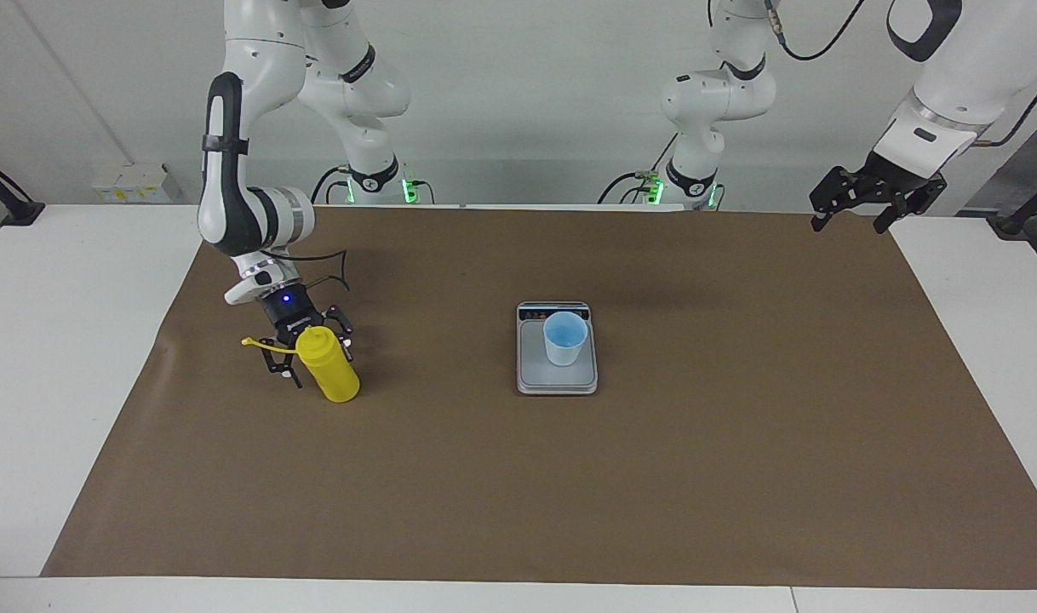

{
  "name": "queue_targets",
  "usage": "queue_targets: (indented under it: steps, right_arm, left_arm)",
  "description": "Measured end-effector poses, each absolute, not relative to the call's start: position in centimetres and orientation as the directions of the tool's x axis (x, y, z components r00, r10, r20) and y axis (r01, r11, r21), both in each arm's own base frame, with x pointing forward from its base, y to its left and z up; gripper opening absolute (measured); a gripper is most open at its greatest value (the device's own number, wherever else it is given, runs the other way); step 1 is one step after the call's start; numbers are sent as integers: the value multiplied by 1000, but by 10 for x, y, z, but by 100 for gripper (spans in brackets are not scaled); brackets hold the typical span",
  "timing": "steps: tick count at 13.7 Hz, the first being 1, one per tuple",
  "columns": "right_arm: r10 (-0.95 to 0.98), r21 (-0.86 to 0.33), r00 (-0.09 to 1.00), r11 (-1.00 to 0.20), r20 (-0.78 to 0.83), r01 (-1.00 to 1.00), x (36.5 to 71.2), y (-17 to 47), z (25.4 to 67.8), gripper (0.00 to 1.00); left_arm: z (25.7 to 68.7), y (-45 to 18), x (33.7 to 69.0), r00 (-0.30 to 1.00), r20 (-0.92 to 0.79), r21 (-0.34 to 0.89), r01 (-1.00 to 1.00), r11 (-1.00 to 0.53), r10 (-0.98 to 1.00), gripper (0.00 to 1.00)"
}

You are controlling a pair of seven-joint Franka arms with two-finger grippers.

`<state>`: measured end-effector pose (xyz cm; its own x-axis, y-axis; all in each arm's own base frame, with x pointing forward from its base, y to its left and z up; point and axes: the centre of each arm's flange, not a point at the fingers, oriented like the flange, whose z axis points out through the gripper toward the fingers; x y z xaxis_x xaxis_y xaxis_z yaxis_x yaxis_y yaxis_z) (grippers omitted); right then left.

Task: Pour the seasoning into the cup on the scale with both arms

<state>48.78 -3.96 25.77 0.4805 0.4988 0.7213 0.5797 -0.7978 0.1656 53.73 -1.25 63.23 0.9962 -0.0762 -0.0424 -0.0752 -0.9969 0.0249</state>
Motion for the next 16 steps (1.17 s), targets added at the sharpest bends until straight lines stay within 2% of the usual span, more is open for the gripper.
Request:
queue_targets:
  steps: [5,10,16]
  right_arm:
    - [599,305,545,-787,586,537,472,-29,287,100]
    - [614,327,587,-785,527,527,457,-38,281,100]
    - [718,436,540,-696,439,570,453,-70,288,100]
  left_arm:
    - [632,-13,537,996,-42,25,-75,-997,-76,100]
    - [632,-13,537,996,-42,25,-75,-997,-76,100]
    - [632,-13,537,996,-42,25,-75,-997,-76,100]
